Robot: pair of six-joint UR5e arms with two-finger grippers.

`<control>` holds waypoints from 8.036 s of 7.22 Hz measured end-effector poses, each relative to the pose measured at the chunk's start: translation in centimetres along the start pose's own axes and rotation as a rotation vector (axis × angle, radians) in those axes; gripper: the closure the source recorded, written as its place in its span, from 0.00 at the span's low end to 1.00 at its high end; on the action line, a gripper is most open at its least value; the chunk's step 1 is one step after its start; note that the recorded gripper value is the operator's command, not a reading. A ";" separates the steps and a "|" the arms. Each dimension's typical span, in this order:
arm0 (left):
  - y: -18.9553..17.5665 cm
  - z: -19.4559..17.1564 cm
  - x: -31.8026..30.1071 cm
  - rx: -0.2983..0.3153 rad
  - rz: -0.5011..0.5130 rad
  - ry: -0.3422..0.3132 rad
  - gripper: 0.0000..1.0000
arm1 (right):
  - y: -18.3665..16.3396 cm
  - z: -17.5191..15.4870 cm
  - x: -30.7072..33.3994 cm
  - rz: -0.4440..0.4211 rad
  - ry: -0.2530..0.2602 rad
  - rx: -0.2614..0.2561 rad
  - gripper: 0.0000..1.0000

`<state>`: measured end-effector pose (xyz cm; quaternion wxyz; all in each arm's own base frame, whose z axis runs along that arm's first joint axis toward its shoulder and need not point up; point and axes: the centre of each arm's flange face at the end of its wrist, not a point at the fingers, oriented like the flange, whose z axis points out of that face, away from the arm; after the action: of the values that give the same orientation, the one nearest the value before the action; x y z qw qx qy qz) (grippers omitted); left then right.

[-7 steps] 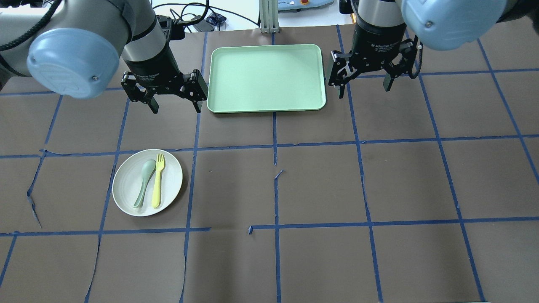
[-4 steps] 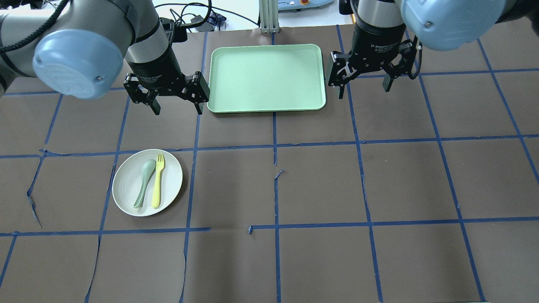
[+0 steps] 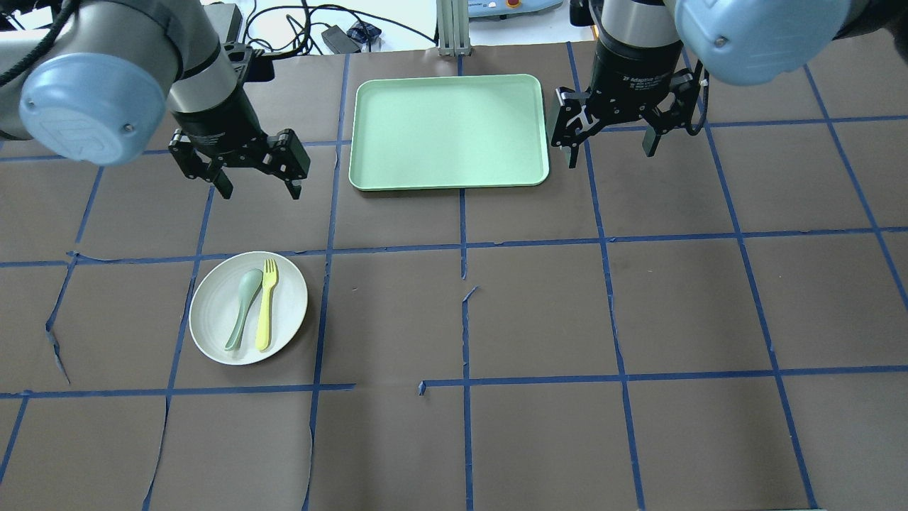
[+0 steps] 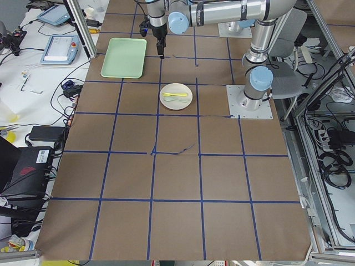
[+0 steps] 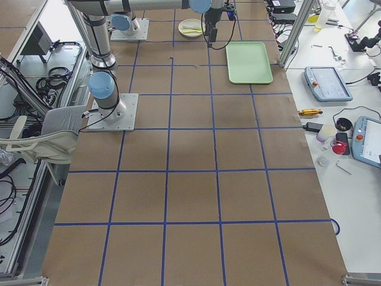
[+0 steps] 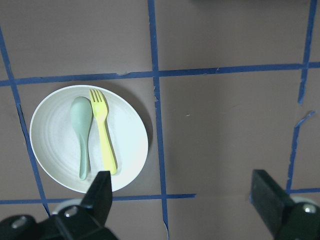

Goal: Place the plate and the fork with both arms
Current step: 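Move the left gripper down to the white plate's rim and grasp it, then carry the plate with the left gripper and lower it onto the green tray, then open the left gripper and lift it away while the right gripper moves over the plate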

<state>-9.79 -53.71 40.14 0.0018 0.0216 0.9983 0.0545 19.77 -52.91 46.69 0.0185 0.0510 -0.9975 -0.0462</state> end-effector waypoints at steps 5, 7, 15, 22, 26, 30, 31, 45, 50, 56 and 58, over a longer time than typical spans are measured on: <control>1.9 8.8 -16.8 -0.054 0.065 0.082 0.03 | -0.4 1.2 0.0 -0.001 0.009 -0.022 0.00; 3.0 14.1 -19.5 -0.041 0.093 0.095 0.10 | -0.3 1.9 0.0 -0.001 0.008 -0.035 0.00; 3.4 22.6 -20.3 -0.125 0.135 0.159 1.00 | -0.3 2.2 0.0 0.000 0.007 -0.040 0.00; 3.2 20.5 -20.1 -0.104 0.103 0.200 1.00 | -0.4 2.4 0.0 -0.012 0.013 -0.046 0.00; 0.8 15.4 -20.3 -0.149 -0.100 0.282 1.00 | -0.4 2.5 0.0 -0.010 0.014 -0.048 0.00; -7.4 11.4 -9.1 -0.048 -0.208 0.393 1.00 | -0.2 2.5 0.0 -0.012 0.014 -0.057 0.00; -9.7 11.3 -6.6 -0.026 -0.208 0.410 1.00 | -0.1 2.4 0.0 -0.011 0.014 -0.059 0.00; -26.3 18.5 10.0 0.050 -0.130 0.446 0.24 | -0.4 2.5 -0.1 -0.014 0.011 -0.049 0.00; -23.5 13.3 10.0 0.090 -0.123 0.312 0.00 | -2.6 2.9 -0.3 -0.005 0.006 0.030 0.00; -11.3 4.8 1.7 -0.142 0.036 -0.067 0.00 | -11.9 8.6 -1.2 0.042 -0.020 0.195 0.01; -7.8 2.5 0.1 -0.152 0.031 -0.063 0.00 | -16.8 10.0 -3.1 0.032 -0.034 0.223 0.02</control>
<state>-10.23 -61.13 36.78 0.0342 0.0386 0.9902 0.1296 24.14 -68.37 35.06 -0.0032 0.0360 -0.9973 0.0643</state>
